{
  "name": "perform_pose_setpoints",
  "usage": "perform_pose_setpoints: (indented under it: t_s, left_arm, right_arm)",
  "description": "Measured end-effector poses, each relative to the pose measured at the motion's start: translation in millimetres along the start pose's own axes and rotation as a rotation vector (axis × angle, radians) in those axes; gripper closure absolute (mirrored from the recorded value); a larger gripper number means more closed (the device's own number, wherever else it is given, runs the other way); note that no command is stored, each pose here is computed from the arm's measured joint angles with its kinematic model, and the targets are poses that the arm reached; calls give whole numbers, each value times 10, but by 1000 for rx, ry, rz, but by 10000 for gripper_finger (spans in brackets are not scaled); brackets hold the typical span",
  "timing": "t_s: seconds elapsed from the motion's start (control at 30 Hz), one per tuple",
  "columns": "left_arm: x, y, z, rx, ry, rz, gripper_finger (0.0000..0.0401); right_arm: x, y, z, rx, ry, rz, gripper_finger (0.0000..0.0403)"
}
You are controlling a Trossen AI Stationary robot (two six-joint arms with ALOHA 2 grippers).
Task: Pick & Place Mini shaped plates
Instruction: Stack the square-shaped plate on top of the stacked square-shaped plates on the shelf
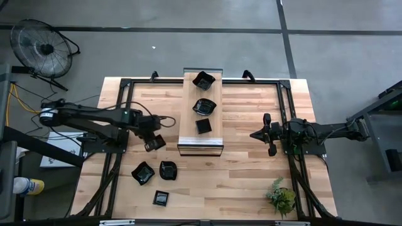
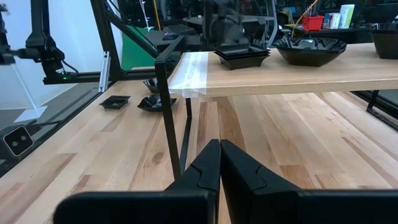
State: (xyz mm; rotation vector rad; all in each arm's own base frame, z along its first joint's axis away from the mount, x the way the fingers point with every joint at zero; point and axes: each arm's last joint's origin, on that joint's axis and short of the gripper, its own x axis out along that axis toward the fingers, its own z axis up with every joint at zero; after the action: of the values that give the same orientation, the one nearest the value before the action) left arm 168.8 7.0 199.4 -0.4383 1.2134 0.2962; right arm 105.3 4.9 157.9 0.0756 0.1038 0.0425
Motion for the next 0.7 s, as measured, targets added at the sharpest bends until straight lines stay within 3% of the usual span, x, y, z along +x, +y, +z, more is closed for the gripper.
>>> perform_pose_setpoints:
  t_s: [0.5,0.7]
  left_arm:
    - [-834,-75,183,-5,-335,-25,400]
    - [-997,-118,316,-108,-471,-22,400]
  right_arm:
    - [0,0,0,0,0,0,398]
    - [0,0,0,0,0,0,398]
